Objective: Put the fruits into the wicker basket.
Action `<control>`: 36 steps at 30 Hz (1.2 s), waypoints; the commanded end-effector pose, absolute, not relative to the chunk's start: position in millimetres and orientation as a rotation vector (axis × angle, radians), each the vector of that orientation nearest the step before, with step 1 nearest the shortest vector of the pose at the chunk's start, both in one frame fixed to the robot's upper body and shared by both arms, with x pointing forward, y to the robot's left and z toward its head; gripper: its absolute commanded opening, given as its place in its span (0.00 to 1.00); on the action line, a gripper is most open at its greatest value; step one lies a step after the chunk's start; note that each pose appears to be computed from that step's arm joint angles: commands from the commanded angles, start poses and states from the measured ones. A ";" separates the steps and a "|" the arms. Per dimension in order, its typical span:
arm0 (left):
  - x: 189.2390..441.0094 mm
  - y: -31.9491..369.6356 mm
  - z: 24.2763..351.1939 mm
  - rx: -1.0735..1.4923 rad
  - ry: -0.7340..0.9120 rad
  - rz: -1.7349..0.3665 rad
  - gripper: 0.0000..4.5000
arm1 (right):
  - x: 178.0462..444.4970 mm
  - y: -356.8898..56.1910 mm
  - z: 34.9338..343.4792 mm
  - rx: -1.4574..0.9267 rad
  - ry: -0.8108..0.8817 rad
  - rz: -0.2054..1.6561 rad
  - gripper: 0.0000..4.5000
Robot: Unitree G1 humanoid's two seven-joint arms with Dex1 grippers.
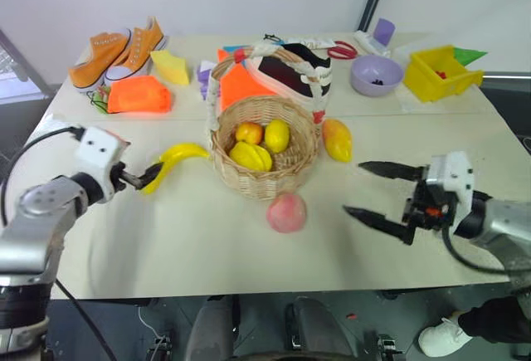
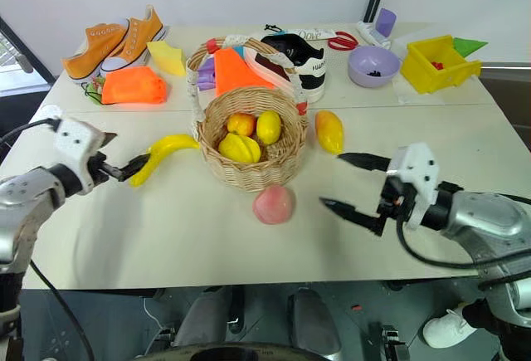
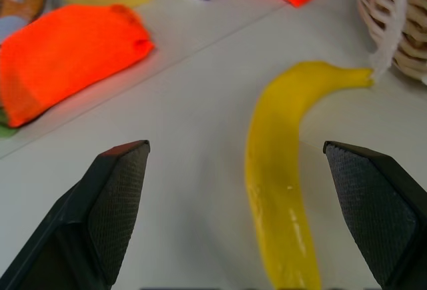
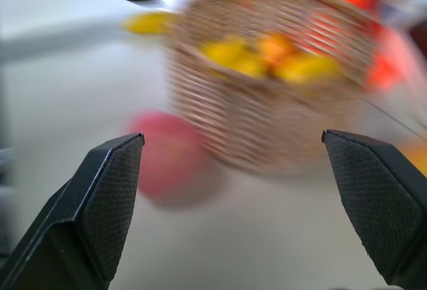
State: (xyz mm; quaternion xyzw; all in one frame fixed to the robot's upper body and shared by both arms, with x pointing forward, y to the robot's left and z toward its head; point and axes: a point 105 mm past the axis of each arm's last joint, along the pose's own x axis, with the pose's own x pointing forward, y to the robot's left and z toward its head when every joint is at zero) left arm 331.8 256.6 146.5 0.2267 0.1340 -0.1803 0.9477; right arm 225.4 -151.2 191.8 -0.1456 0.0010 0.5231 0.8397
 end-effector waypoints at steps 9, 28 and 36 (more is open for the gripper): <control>351.1 253.1 125.7 0.416 0.518 -0.347 0.99 | 221.8 -128.6 204.2 -0.311 -0.071 1.141 1.00; 309.3 292.9 184.5 0.313 0.199 -0.388 0.17 | 224.1 -129.0 203.9 -0.341 -0.075 1.123 1.00; 268.2 215.8 227.3 0.349 0.119 -0.783 0.17 | 234.8 -131.6 208.6 -0.372 -0.075 1.138 1.00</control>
